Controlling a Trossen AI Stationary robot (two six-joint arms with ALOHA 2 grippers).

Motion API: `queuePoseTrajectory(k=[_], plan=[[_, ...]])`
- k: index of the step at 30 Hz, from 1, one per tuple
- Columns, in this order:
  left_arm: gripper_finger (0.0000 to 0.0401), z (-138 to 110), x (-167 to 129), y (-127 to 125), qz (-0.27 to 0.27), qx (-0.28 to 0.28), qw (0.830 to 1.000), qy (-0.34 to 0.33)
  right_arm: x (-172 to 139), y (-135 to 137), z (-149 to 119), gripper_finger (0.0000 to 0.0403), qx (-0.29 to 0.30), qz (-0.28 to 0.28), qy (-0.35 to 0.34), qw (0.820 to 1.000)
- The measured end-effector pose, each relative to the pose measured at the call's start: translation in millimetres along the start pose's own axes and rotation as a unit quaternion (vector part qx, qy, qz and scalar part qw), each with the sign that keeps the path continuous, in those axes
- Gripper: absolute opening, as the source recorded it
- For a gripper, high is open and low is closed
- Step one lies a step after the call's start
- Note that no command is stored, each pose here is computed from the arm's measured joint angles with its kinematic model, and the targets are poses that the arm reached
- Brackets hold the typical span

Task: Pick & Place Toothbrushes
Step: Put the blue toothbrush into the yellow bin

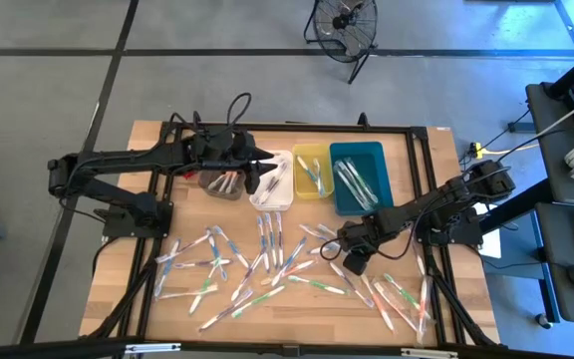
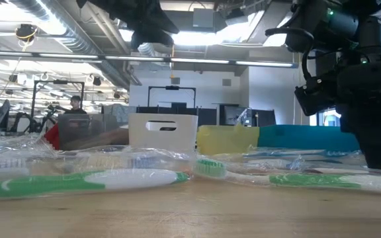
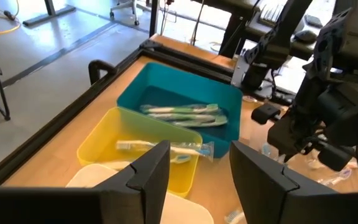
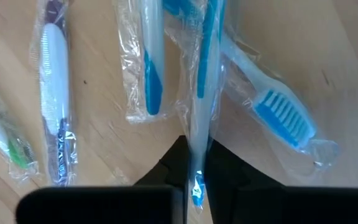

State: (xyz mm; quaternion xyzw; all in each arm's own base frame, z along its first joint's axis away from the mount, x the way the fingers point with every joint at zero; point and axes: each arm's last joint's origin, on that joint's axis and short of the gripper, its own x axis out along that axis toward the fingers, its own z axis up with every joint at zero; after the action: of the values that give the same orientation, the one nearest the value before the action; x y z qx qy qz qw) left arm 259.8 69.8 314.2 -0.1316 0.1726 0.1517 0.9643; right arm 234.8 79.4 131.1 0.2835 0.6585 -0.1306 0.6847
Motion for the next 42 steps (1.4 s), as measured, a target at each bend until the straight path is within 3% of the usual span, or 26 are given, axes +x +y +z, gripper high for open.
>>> queuePoseTrajectory(k=[10,18,26,30,42], plan=[[0.0159,-7.6,1.3,-7.9,-0.014,0.007,1.000,0.012,-25.0,18.4,9.2,0.0022,-0.018,-0.014,0.000,1.000],[0.0155,-12.2,0.0,-25.7,-0.044,0.020,0.999,0.020,-65.1,31.0,12.8,0.0022,-0.026,-0.070,0.016,0.997],[0.0155,-21.7,-3.9,-49.8,-0.084,0.036,0.995,0.041,-111.4,40.3,22.1,0.0022,-0.043,-0.115,-0.015,0.992],[0.0155,-23.6,-7.1,-64.7,-0.109,0.044,0.993,0.032,-131.4,31.9,39.7,0.0022,-0.028,-0.118,-0.033,0.992],[0.0155,-34.6,-18.1,-95.6,-0.083,0.076,0.994,0.017,-156.6,-17.7,83.0,0.0022,0.024,-0.076,-0.009,0.997]])
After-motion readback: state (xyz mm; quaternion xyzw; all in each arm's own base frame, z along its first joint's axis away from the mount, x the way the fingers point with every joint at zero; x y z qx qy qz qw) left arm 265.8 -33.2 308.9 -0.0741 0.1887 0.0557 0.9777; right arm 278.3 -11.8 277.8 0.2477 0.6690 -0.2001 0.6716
